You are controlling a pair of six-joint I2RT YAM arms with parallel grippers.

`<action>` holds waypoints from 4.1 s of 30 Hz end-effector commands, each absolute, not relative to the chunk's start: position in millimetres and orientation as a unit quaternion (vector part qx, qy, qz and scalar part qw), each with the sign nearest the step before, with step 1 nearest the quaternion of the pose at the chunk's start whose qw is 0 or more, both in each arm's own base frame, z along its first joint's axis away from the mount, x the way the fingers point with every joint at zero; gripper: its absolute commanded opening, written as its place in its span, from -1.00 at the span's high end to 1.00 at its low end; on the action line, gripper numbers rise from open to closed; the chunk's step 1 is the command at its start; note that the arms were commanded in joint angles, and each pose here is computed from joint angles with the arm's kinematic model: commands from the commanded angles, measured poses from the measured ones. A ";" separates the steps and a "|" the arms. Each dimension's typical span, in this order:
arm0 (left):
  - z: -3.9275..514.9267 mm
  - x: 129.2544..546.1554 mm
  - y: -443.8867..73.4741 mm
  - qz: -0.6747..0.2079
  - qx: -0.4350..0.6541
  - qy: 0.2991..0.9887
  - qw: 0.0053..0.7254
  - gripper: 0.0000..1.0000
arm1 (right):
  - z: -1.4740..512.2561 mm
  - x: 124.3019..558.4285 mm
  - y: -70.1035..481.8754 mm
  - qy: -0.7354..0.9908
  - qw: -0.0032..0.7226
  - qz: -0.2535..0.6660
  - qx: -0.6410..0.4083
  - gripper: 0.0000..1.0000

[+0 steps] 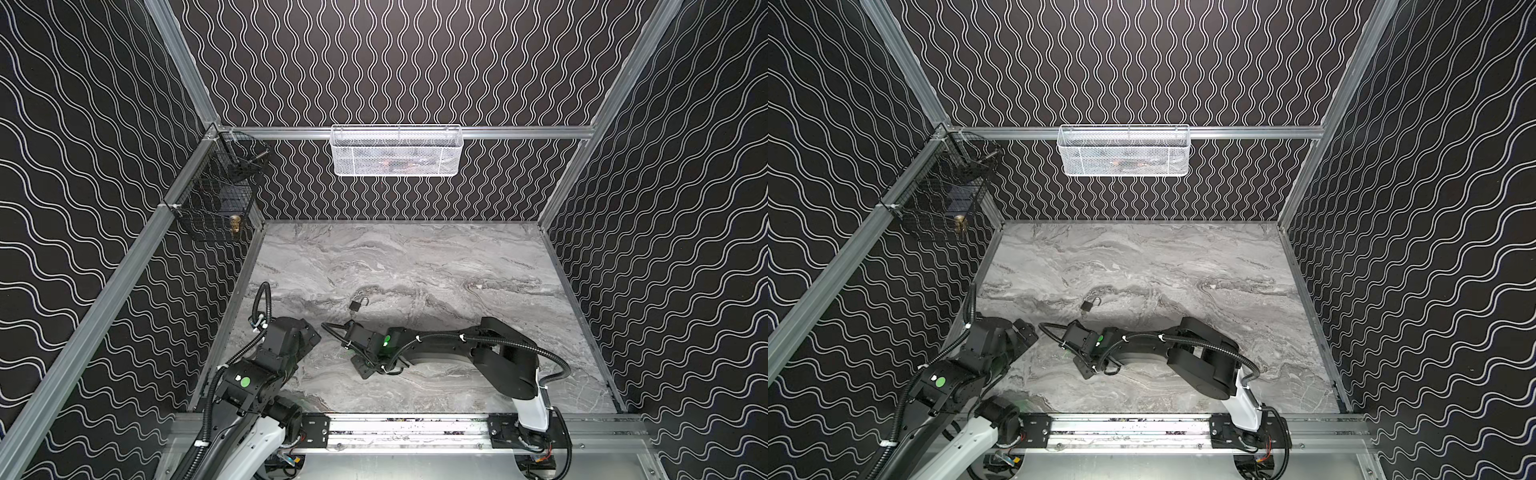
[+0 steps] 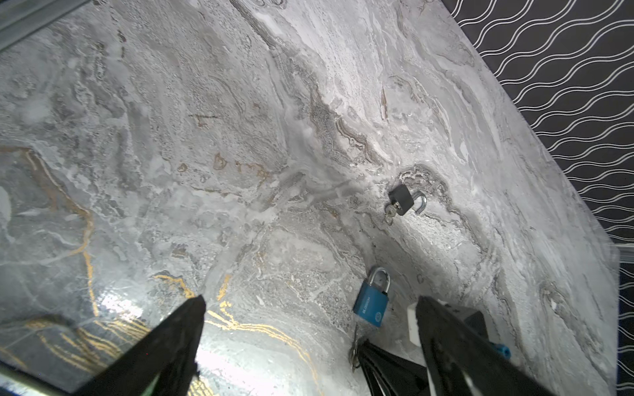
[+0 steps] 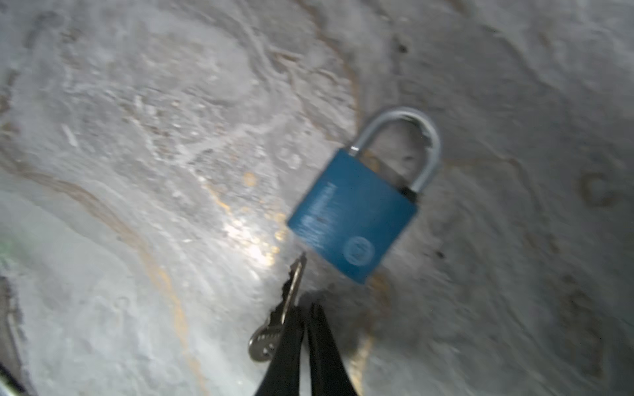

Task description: Unlock with the key

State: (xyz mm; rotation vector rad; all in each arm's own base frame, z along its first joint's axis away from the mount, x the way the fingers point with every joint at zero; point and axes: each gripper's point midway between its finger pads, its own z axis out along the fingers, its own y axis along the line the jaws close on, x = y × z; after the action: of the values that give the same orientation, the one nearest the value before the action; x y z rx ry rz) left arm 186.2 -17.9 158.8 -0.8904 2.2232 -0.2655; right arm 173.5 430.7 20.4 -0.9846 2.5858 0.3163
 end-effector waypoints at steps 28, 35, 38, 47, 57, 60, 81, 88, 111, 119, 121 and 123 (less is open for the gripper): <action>136.3 191.0 -35.4 -0.125 -0.332 0.877 0.323 -0.97 | 18.0 162.9 422.4 0.945 0.115 0.116 -0.282 0.49; 133.8 190.3 -36.0 -0.127 -0.333 0.877 0.321 -0.97 | 12.0 162.4 422.2 0.945 0.106 0.108 -0.289 0.67; 133.0 189.8 -35.8 -0.126 -0.334 0.878 0.320 -0.97 | 13.2 162.9 422.6 0.945 0.107 0.112 -0.289 0.73; 129.7 189.4 -38.3 -0.134 -0.337 0.877 0.316 -0.97 | 17.0 168.4 425.8 0.944 0.111 0.129 -0.283 0.90; 128.6 192.1 -45.3 -0.151 -0.337 0.877 0.309 -0.97 | 29.1 176.8 426.6 0.939 0.128 0.157 -0.278 1.00; 128.3 192.6 -48.2 -0.158 -0.335 0.877 0.307 -0.97 | 36.3 178.3 426.5 0.937 0.137 0.169 -0.273 1.00; 120.0 199.0 -63.0 -0.174 -0.304 0.891 0.290 -0.96 | 32.5 190.0 427.8 0.936 0.145 0.187 -0.263 0.47; 116.6 199.9 -65.1 -0.175 -0.301 0.893 0.287 -0.97 | 26.1 190.3 429.1 0.934 0.146 0.184 -0.268 0.63; 131.8 224.5 -110.3 -0.283 -0.248 0.880 0.292 -0.84 | 75.6 199.6 398.7 0.929 0.167 0.276 -0.179 1.00; 172.2 247.1 -144.7 -0.335 -0.146 0.859 0.359 -0.75 | 130.1 223.2 371.2 0.916 0.204 0.326 -0.112 1.00; 183.8 252.0 -153.4 -0.343 -0.107 0.852 0.380 -0.72 | 142.7 228.4 366.1 0.912 0.214 0.335 -0.102 1.00; 196.1 256.8 -160.6 -0.345 -0.065 0.843 0.408 -0.71 | 157.5 232.5 361.2 0.907 0.219 0.346 -0.092 1.00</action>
State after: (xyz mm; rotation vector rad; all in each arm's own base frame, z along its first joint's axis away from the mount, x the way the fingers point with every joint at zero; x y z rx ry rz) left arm 242.7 -145.3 161.0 -0.3773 2.2698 -0.8385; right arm 227.0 363.3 140.2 -0.3129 2.5384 0.9039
